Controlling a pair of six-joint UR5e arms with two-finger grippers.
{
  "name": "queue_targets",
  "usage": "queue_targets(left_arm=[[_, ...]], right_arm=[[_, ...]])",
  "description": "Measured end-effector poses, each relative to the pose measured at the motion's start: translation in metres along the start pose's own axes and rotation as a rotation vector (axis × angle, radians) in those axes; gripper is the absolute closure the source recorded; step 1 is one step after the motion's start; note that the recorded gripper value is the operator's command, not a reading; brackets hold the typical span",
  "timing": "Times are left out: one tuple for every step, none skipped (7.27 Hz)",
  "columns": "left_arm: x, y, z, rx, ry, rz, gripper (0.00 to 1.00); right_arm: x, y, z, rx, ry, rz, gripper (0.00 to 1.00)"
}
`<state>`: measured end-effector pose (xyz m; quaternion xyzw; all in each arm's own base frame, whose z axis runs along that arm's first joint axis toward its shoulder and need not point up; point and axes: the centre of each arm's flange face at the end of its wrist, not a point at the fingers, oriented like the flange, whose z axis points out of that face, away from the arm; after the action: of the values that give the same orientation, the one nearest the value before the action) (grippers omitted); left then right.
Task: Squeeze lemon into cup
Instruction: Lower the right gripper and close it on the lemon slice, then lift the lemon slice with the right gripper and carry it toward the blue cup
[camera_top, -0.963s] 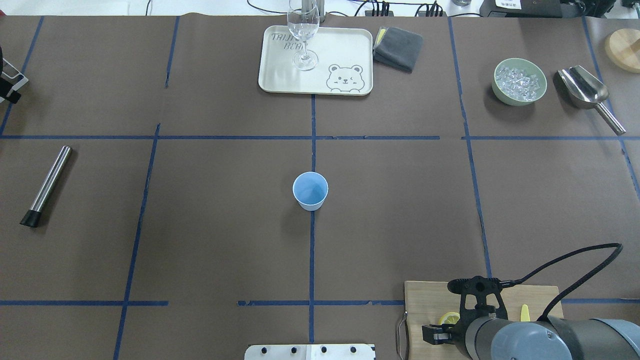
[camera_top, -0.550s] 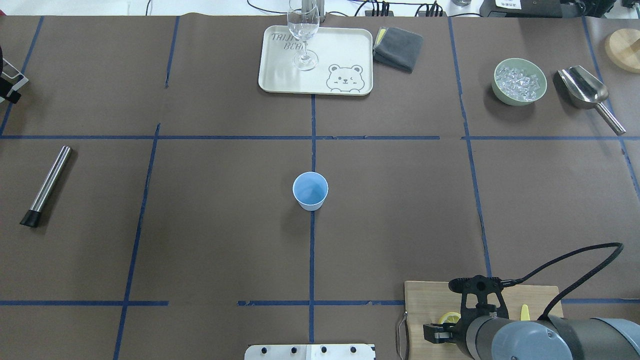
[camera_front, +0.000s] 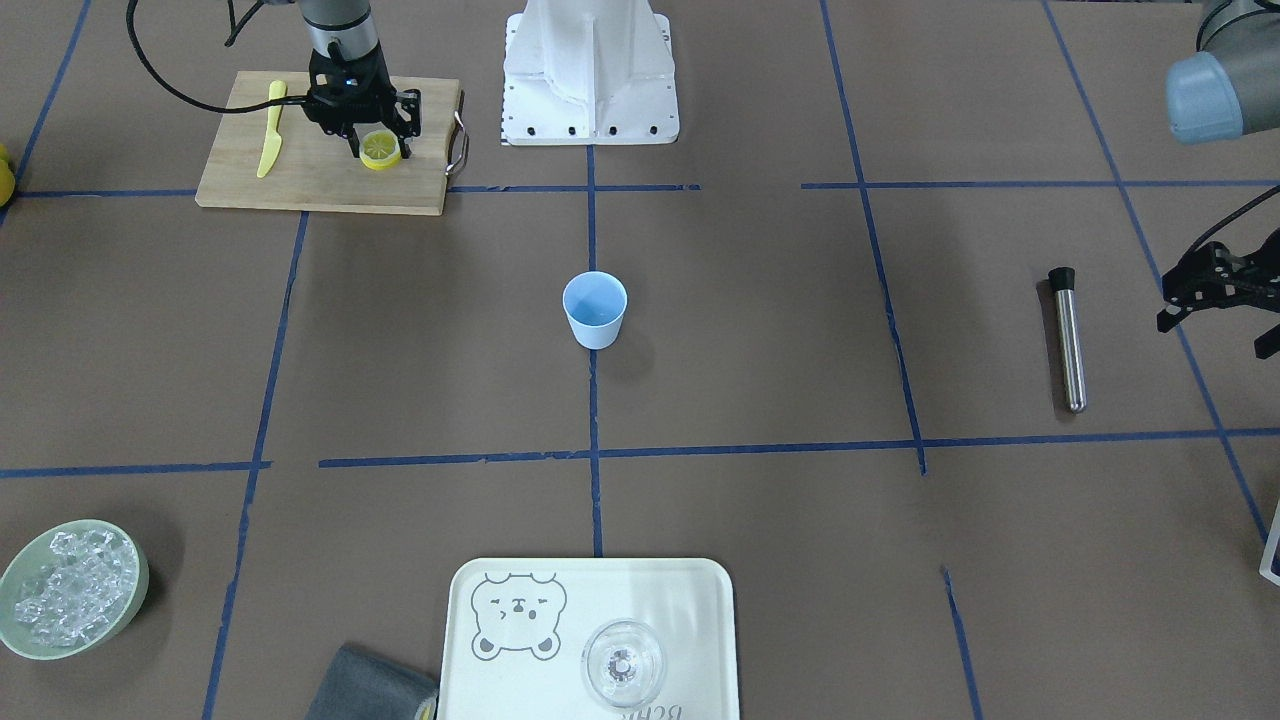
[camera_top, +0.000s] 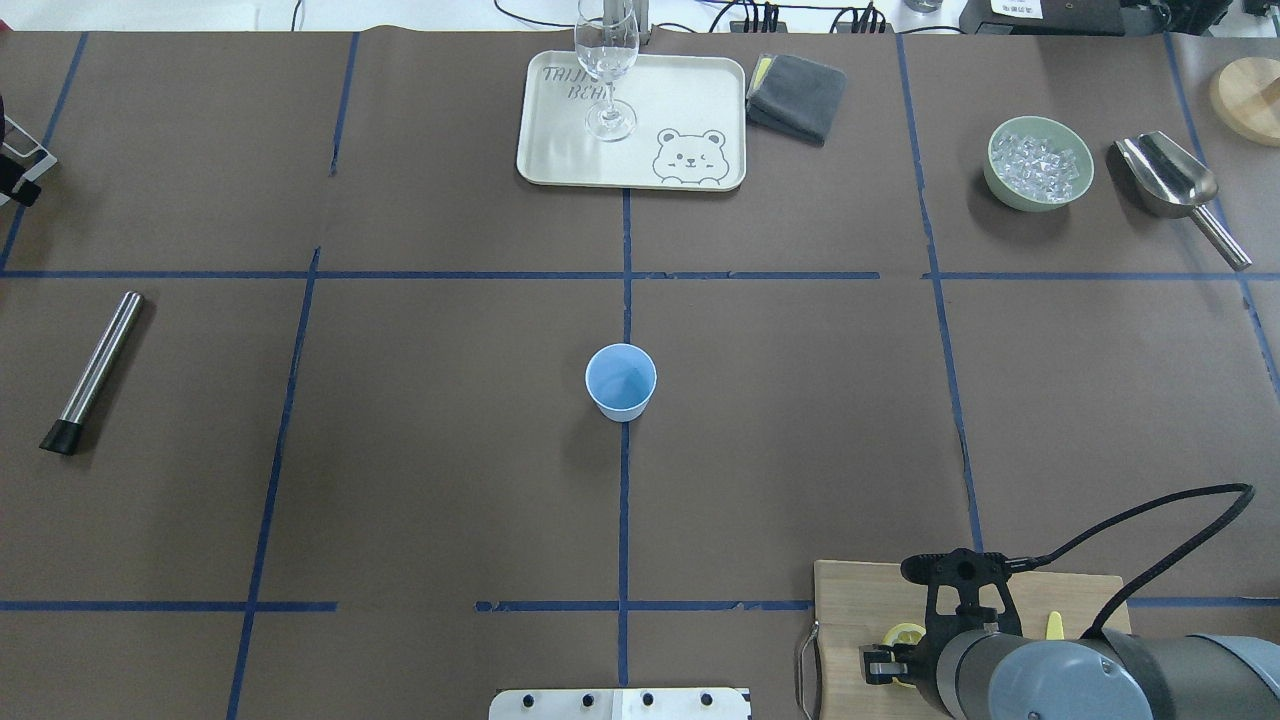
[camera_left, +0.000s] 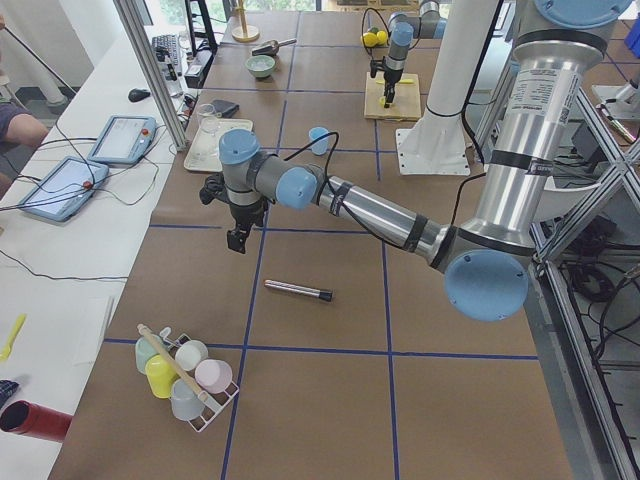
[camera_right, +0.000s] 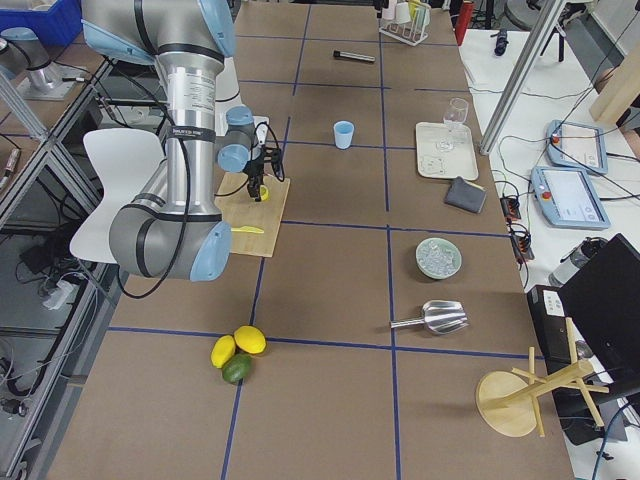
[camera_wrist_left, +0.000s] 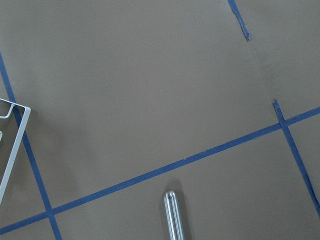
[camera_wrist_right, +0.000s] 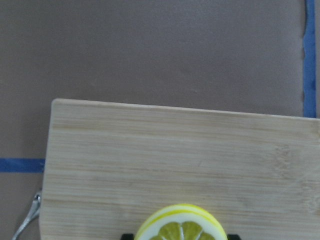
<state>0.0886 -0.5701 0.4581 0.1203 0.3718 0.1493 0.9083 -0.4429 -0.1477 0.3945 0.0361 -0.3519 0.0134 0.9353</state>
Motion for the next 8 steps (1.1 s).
queue_targets(left_arm=[[0.000, 0.000, -0.001, 0.001, 0.000, 0.001, 0.00], [0.001, 0.000, -0.001, 0.003, 0.000, 0.002, 0.00], [0.002, -0.001, -0.002, 0.004, 0.000, 0.004, 0.00], [0.002, -0.001, -0.003, 0.005, 0.000, 0.004, 0.00], [0.003, -0.001, -0.003, 0.005, 0.001, 0.005, 0.00], [0.003, -0.001, -0.003, 0.005, 0.001, 0.005, 0.00], [0.003, -0.001, -0.003, 0.006, 0.001, 0.006, 0.00], [0.004, -0.001, -0.004, 0.007, 0.001, 0.006, 0.00]], right_arm=[[0.000, -0.002, -0.003, -0.001, -0.006, 0.005, 0.76], [0.000, -0.007, -0.009, -0.005, -0.015, 0.015, 0.75], [0.001, -0.014, -0.017, -0.012, -0.026, 0.029, 0.74], [0.002, -0.020, -0.024, -0.016, -0.035, 0.043, 0.73], [0.004, -0.026, -0.028, -0.015, -0.040, 0.054, 0.73], [0.005, -0.032, -0.032, -0.010, -0.045, 0.066, 0.73], [0.007, -0.040, -0.035, -0.003, -0.049, 0.079, 0.72], [0.009, -0.047, -0.039, -0.001, -0.052, 0.093, 0.71]])
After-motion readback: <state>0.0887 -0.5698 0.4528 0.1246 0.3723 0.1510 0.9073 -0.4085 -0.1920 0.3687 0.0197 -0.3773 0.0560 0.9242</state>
